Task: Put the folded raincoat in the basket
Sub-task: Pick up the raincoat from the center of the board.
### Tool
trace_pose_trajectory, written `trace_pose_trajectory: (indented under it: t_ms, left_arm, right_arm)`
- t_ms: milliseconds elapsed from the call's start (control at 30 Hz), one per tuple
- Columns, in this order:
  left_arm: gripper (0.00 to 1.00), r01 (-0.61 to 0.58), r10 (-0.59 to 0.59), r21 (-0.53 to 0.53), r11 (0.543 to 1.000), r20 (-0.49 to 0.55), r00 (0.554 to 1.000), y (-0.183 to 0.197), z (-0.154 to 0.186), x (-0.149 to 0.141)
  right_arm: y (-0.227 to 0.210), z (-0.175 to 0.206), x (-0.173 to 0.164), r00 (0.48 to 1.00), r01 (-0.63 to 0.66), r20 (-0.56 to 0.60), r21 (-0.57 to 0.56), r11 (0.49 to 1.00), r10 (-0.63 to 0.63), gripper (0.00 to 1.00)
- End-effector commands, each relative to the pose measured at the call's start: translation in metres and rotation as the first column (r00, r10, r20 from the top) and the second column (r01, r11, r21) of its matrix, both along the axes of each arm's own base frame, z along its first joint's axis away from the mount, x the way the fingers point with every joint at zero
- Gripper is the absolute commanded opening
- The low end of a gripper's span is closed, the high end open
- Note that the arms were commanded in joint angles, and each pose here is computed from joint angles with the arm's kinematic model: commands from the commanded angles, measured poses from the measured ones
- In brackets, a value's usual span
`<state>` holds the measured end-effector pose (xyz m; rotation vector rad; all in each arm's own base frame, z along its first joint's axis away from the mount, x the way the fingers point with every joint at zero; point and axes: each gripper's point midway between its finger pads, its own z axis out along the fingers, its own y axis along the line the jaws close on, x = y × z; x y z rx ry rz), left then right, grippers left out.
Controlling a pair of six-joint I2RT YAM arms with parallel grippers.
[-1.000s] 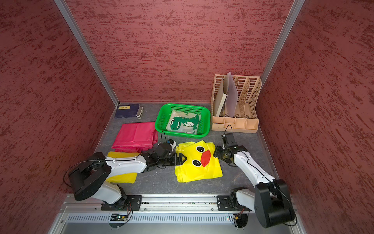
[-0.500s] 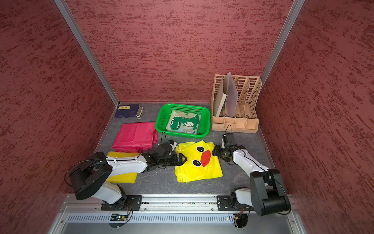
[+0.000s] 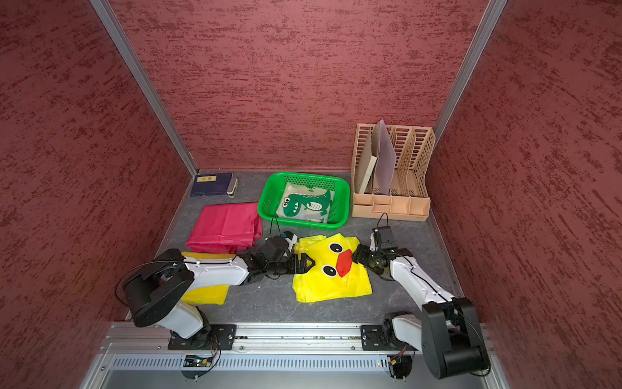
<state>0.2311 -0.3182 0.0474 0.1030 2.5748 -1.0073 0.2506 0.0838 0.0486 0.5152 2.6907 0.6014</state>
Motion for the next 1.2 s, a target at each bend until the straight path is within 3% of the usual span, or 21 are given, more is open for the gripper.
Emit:
trace_pose_trajectory:
  t_ms: [0,267,500,633,867,1033,1167]
  left_arm:
    - [1.00,0.008,-0.003,0.071,0.997,-0.071,0.997,0.013,-0.022,-0.014]
    - [1.00,-0.039,0.050,0.143,0.989,-0.070,0.996,0.046,-0.026,-0.015]
    - [1.00,-0.065,0.071,0.146,0.987,-0.038,0.997,0.061,-0.013,-0.011]
    - [1.00,-0.033,0.034,0.117,0.993,-0.008,0.999,0.055,-0.003,-0.007]
    - [1.00,-0.013,0.013,0.111,0.994,-0.002,1.000,0.045,-0.003,0.004]
    - [0.99,-0.011,0.012,0.103,0.995,-0.016,1.000,0.037,-0.008,0.010]
    - [0.93,0.011,-0.009,0.084,0.996,-0.033,0.999,0.029,-0.011,0.010]
  right_arm:
    - [0.002,-0.006,-0.015,0.999,0.009,-0.048,0.027,1.000,-0.008,0.77]
    - [0.015,-0.012,-0.026,0.997,-0.017,-0.070,0.036,0.999,0.020,0.80]
    - [0.048,-0.007,-0.039,0.995,-0.081,-0.054,0.067,0.994,0.085,0.80]
    - [0.061,0.002,-0.047,0.994,-0.103,-0.028,0.089,0.991,0.106,0.81]
    - [0.036,0.007,-0.036,0.999,-0.050,0.008,-0.062,0.997,0.051,0.86]
    - [0.058,-0.001,-0.020,0.995,-0.098,-0.007,0.003,0.995,0.098,0.87]
    - [0.059,-0.009,-0.017,0.994,-0.104,-0.017,-0.008,0.995,0.104,0.87]
